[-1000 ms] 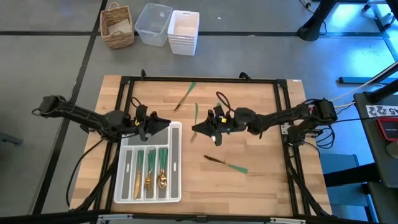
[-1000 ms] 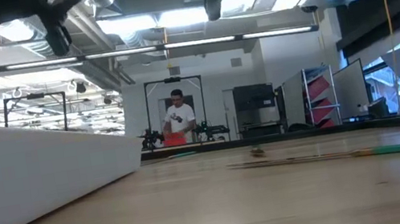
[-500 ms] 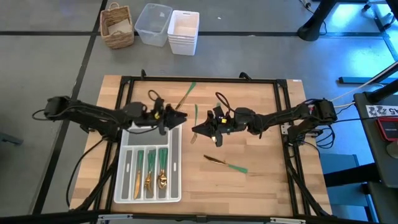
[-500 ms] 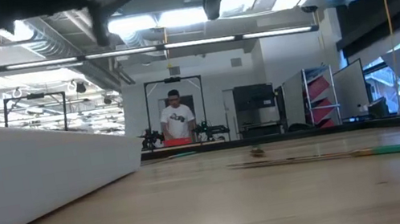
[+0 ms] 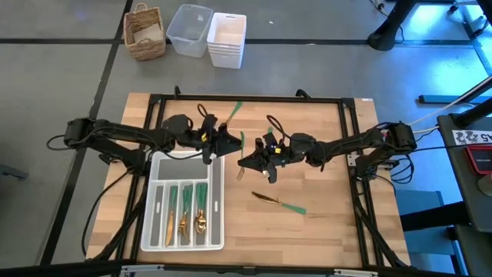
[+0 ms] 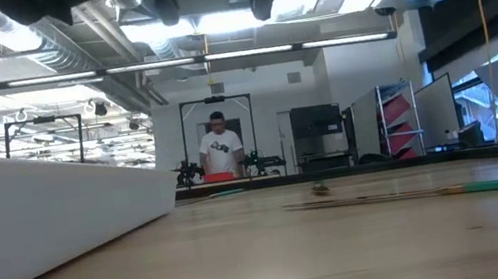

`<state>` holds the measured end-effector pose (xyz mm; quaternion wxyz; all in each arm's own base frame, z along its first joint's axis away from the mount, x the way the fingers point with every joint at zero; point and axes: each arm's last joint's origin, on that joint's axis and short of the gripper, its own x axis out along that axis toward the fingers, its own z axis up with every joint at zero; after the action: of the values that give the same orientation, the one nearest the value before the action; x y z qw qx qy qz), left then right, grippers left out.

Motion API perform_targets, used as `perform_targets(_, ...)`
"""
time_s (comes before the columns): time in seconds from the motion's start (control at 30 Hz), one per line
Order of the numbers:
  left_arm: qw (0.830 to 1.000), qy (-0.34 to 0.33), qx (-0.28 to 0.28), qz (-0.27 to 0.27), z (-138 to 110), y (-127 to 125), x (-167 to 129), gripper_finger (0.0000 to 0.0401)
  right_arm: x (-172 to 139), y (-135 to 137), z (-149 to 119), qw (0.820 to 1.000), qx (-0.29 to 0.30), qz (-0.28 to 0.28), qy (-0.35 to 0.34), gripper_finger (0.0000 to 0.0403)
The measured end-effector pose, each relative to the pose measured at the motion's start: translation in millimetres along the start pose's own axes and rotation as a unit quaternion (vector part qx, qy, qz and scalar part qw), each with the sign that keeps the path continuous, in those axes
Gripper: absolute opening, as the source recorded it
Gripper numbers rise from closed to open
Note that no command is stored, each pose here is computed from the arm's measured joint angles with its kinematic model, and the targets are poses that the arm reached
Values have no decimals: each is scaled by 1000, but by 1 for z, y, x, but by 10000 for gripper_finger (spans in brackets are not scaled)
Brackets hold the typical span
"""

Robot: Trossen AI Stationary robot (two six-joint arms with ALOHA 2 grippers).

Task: Sort silverware
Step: Put the green fork on the silverware tray

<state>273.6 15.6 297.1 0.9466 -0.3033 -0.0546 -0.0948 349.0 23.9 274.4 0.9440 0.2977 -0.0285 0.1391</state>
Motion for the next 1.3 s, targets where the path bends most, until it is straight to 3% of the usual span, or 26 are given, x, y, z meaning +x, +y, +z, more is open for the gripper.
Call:
perform_targets(0.3, 1000, 7, 23, -18, 2, -3, 2, 109, 0, 0, 0, 1000, -1, 2, 3, 9)
perform_targets(0.8, 998, -4, 48, -30, -2, -1, 8, 9, 0, 0, 0, 1000, -1, -4, -3, 10)
perform_targets(1.3, 999, -11, 40, -25, -2, 4, 10, 0, 0, -1, 1, 1000, 0, -24, -16, 26)
